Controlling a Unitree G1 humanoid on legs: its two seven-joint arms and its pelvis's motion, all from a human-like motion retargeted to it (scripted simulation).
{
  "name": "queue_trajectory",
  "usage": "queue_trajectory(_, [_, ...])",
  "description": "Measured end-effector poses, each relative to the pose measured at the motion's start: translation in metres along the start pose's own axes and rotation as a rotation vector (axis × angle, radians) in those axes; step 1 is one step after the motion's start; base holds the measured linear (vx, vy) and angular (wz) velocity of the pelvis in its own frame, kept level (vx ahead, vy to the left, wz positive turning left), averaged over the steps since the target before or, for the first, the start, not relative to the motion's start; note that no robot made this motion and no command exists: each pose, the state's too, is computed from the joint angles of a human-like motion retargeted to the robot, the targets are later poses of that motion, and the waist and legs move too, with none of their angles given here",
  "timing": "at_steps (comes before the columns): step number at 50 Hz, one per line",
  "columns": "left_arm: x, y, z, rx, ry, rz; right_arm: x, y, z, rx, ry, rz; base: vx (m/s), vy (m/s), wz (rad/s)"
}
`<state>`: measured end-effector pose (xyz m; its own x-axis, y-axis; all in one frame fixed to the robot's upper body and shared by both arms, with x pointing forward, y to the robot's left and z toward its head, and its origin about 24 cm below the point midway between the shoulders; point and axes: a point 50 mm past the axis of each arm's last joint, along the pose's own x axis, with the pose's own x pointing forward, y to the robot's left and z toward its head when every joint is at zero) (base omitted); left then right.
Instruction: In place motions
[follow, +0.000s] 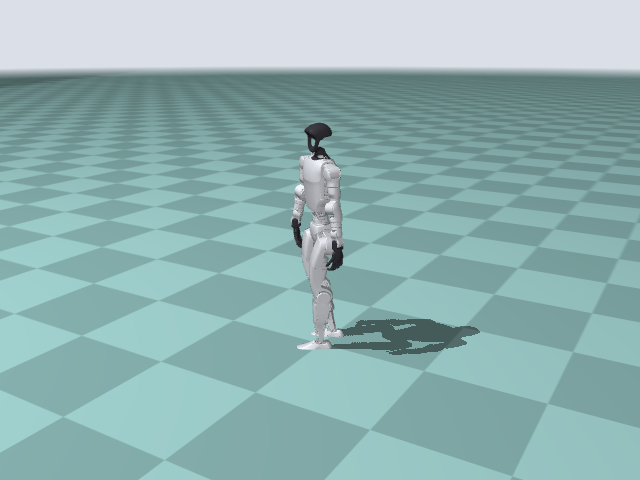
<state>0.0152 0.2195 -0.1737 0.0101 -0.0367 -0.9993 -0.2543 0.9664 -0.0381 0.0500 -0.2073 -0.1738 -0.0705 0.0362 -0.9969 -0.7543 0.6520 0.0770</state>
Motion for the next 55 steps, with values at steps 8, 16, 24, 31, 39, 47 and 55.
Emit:
queue_trajectory(8, [-0.001, 0.007, -0.012, 0.007, 0.028, 0.012, -0.001, -0.003, -0.004, -0.012, 0.008, -0.024, 0.0, -0.08, -1.74])
queue_trajectory(16, [0.001, -0.003, -0.017, 0.043, 0.05, -0.024, 0.003, 0.012, -0.015, 0.044, 0.047, 0.009, -0.02, -0.02, -1.46])
queue_trajectory(24, [0.005, -0.024, 0.001, 0.115, -0.005, -0.097, 0.005, 0.039, -0.037, 0.136, 0.13, 0.065, -0.05, 0.02, -0.7])
queue_trajectory(31, [0.003, -0.033, 0.024, 0.245, -0.07, -0.145, 0.006, 0.055, -0.046, 0.199, 0.161, 0.118, -0.07, 0.04, -0.25])
queue_trajectory(39, [0.002, -0.03, 0.03, 0.325, -0.082, -0.125, 0.007, 0.053, -0.038, 0.22, 0.142, 0.118, -0.01, 0.04, 0.88])
queue_trajectory(47, [0.004, -0.027, 0.01, 0.225, -0.035, -0.136, 0.003, 0.039, -0.051, 0.023, 0.211, 0.082, 0.06, 0.07, 1.75])
queue_trajectory(55, [0.001, -0.002, -0.003, 0.191, -0.004, -0.074, -0.001, 0.036, -0.068, 0.088, 0.231, 0.069, 0.0, 0.1, 1.19])
